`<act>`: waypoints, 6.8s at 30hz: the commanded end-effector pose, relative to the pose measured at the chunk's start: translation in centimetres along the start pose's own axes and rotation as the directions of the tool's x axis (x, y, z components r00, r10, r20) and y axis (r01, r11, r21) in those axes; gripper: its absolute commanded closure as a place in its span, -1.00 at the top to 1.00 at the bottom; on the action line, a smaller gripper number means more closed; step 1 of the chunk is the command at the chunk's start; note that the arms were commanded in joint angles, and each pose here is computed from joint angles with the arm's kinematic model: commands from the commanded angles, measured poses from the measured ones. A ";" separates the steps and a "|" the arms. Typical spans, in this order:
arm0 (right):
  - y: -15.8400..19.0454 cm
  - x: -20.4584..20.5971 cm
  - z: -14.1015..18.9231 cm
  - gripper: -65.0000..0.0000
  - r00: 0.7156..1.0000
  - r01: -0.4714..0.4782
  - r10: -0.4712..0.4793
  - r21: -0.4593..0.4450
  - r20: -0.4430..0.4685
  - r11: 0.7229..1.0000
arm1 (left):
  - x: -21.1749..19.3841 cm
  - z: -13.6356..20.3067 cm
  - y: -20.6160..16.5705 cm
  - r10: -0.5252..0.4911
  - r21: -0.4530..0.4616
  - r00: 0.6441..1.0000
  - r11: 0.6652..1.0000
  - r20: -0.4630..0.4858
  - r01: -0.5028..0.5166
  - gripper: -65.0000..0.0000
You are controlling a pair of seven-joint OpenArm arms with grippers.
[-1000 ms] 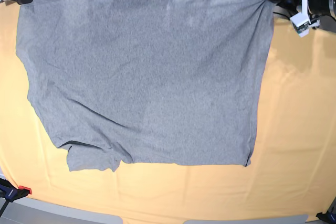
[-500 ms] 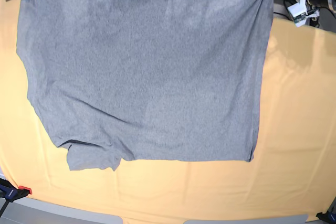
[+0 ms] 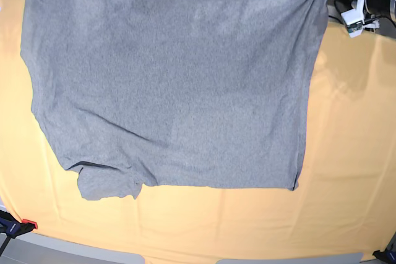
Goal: Layout the t-shirt on the table in an organized manner, then fold the t-shirt properly
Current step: 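Raise the shirt with both grippers and drag it away from the hem, then lower the shirt onto the table and open both grippers, then grasp the shoulder edge with the right gripper and pull it outward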
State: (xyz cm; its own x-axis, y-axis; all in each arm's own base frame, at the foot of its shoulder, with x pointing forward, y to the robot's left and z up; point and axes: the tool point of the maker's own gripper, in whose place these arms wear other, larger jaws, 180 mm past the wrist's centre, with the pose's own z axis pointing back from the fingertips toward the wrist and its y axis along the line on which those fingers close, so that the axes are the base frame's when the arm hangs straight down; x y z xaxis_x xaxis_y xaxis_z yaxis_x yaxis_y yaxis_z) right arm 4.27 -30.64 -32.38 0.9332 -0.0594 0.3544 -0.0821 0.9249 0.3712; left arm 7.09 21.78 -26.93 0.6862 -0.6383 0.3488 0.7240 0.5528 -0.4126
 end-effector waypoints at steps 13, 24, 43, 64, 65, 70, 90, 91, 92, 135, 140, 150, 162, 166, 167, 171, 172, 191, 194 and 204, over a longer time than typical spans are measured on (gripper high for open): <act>-0.2 6.3 0.1 -1.00 0.982 -0.100 0.100 -0.013 0.160 0.995 | 5.7 2.8 3.3 -0.156 0.166 0.977 0.977 0.145 0.132 -1.00; 0.2 11.9 0.2 -1.00 0.933 -0.163 0.162 -0.024 0.321 0.986 | 9.9 4.1 3.9 -0.213 0.242 0.912 0.961 0.351 0.131 -1.00; -1.0 14.0 -3.1 -1.00 0.928 -0.162 0.176 -0.070 0.329 0.984 | 11.4 4.3 8.7 -0.053 0.186 0.802 0.980 0.595 -0.073 -1.00; -2.9 16.7 -2.5 -1.00 0.898 -0.171 0.237 -0.201 0.371 0.964 | 14.4 0.2 11.2 -0.059 0.138 0.842 0.990 0.537 -0.019 -1.00; -2.9 16.8 -2.5 -1.00 0.896 -0.172 0.238 -0.201 0.376 0.964 | 14.5 0.3 11.3 -0.063 0.148 0.840 0.989 0.540 -0.021 -1.00; -2.8 17.0 -2.4 -1.00 0.890 -0.172 0.238 -0.199 0.388 0.965 | 14.3 0.2 11.7 -0.067 0.165 0.847 0.986 0.527 -0.025 -1.00; 0.3 15.9 -3.1 -0.16 0.921 -0.198 0.190 -0.011 0.340 0.980 | 14.0 0.4 12.4 -0.084 0.210 0.857 0.977 0.508 -0.029 0.40; 0.7 15.8 -3.0 -0.16 0.918 -0.199 0.182 0.014 0.352 0.980 | 14.1 0.4 12.4 -0.084 0.207 0.855 0.978 0.512 -0.028 0.40; 1.1 15.4 -3.0 -0.16 0.919 -0.196 0.171 0.037 0.354 0.980 | 14.1 0.5 12.3 -0.083 0.203 0.853 0.979 0.515 -0.028 0.40; 4.8 6.1 -7.3 0.11 0.957 0.048 -0.110 0.228 0.268 0.972 | 14.6 0.6 11.6 -0.072 0.163 0.837 0.986 0.542 -0.021 0.40; 5.5 5.9 -7.8 0.11 0.957 0.055 -0.123 0.251 0.263 0.967 | 14.6 0.6 11.6 -0.072 0.164 0.837 0.986 0.542 -0.021 0.40; 9.4 5.0 -10.6 0.09 0.982 0.008 -0.076 0.364 0.173 0.931 | 14.6 0.6 11.6 -0.072 0.164 0.838 0.986 0.542 -0.021 0.40; 6.9 5.6 -9.3 -1.00 0.986 -0.030 -0.017 0.274 0.167 0.961 | 14.5 0.6 11.6 -0.072 0.164 0.838 0.986 0.541 -0.021 0.40; 6.2 7.6 -6.9 -1.00 0.969 -0.088 0.035 0.210 0.245 0.974 | 14.6 0.6 11.6 -0.072 0.164 0.838 0.986 0.541 -0.021 0.40; 6.0 8.1 -6.3 -1.00 0.964 -0.102 0.050 0.188 0.263 0.977 | 14.6 0.6 11.6 -0.072 0.164 0.838 0.986 0.541 -0.021 0.40; 5.6 8.7 -5.3 -1.00 0.956 -0.124 0.081 0.138 0.283 0.983 | 14.6 0.6 11.6 -0.072 0.164 0.838 0.986 0.541 -0.021 0.40; 5.4 8.4 -5.5 -1.00 0.959 -0.120 0.083 0.124 0.270 0.985 | 14.6 0.6 11.6 -0.072 0.164 0.838 0.986 0.541 -0.021 0.40; 2.8 4.3 -8.2 0.17 0.955 0.148 -0.203 0.246 0.216 0.958 | 14.5 0.6 11.6 -0.072 0.163 0.839 0.986 0.539 -0.021 0.40; 3.1 4.5 -8.3 0.14 0.951 0.151 -0.213 0.263 0.226 0.953 | 14.5 0.6 11.6 -0.072 0.163 0.839 0.986 0.539 -0.021 0.40; 3.7 7.0 -7.6 -1.00 0.949 0.069 -0.141 0.251 0.282 0.966 | 14.5 0.6 11.6 -0.071 0.163 0.840 0.986 0.538 -0.021 0.40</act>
State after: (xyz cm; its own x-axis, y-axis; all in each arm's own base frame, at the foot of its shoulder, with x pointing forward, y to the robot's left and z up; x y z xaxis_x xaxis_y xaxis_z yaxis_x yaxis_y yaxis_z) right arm 12.63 -24.37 -36.16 0.8169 -0.3026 0.4910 -0.0743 0.7890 0.6098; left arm 24.81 19.10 -27.68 0.5998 -0.2925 0.7447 0.6942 0.6531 -0.3026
